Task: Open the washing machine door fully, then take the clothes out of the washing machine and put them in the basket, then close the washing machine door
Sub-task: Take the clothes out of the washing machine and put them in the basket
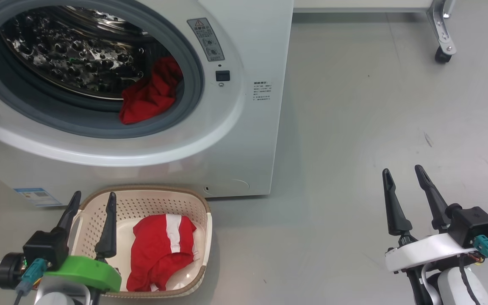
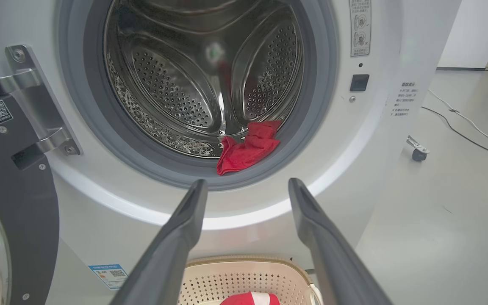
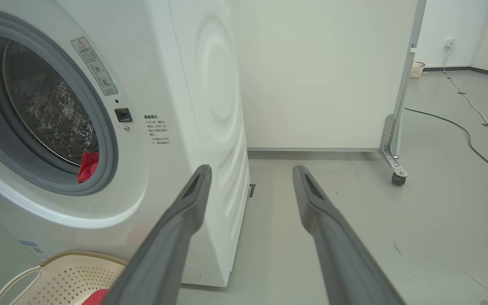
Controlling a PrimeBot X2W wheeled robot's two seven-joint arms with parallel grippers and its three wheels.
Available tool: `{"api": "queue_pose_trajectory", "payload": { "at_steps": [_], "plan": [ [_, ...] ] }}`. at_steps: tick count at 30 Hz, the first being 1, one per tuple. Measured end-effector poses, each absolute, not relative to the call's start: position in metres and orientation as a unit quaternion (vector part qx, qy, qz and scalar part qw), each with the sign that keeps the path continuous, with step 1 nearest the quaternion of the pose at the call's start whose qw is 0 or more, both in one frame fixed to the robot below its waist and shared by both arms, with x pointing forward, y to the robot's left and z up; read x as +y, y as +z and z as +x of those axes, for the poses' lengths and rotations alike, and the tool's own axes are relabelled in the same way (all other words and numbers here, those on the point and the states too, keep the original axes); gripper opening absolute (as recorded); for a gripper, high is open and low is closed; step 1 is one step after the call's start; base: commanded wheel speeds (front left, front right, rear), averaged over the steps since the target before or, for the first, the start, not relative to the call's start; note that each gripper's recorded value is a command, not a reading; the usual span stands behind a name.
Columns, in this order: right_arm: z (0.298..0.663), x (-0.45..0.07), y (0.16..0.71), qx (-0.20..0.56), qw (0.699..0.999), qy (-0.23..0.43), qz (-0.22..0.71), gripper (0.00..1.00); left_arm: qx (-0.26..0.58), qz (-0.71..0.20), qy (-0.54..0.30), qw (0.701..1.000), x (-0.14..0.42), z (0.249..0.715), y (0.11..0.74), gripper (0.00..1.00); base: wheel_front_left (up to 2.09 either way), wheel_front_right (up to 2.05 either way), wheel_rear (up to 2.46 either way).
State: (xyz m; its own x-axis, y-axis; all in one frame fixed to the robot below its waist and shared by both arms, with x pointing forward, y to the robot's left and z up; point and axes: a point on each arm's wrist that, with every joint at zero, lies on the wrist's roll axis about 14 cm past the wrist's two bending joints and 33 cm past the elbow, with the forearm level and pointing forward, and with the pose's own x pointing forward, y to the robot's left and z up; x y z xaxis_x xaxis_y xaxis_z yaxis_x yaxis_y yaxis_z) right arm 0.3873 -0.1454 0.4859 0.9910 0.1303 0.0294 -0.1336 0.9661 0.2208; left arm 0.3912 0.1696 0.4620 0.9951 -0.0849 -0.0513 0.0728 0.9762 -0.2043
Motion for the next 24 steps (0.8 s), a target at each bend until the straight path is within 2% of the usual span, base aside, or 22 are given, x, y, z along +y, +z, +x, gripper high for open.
{"api": "queue_pose_trajectory", "payload": {
  "at_steps": [11,24],
  "plan": [
    [0.392,-0.144,0.465,0.022,0.991,0.065,0.113,1.0,0.059,-0.082,-0.046,0.994,0.177,0.406,0.44,1.0,0.0,0.0,0.0],
    [0.409,-0.154,0.439,0.051,0.991,0.046,0.112,1.0,0.072,-0.043,-0.076,0.994,0.183,0.493,0.437,1.0,0.0,0.0,0.0]
  ]
}}
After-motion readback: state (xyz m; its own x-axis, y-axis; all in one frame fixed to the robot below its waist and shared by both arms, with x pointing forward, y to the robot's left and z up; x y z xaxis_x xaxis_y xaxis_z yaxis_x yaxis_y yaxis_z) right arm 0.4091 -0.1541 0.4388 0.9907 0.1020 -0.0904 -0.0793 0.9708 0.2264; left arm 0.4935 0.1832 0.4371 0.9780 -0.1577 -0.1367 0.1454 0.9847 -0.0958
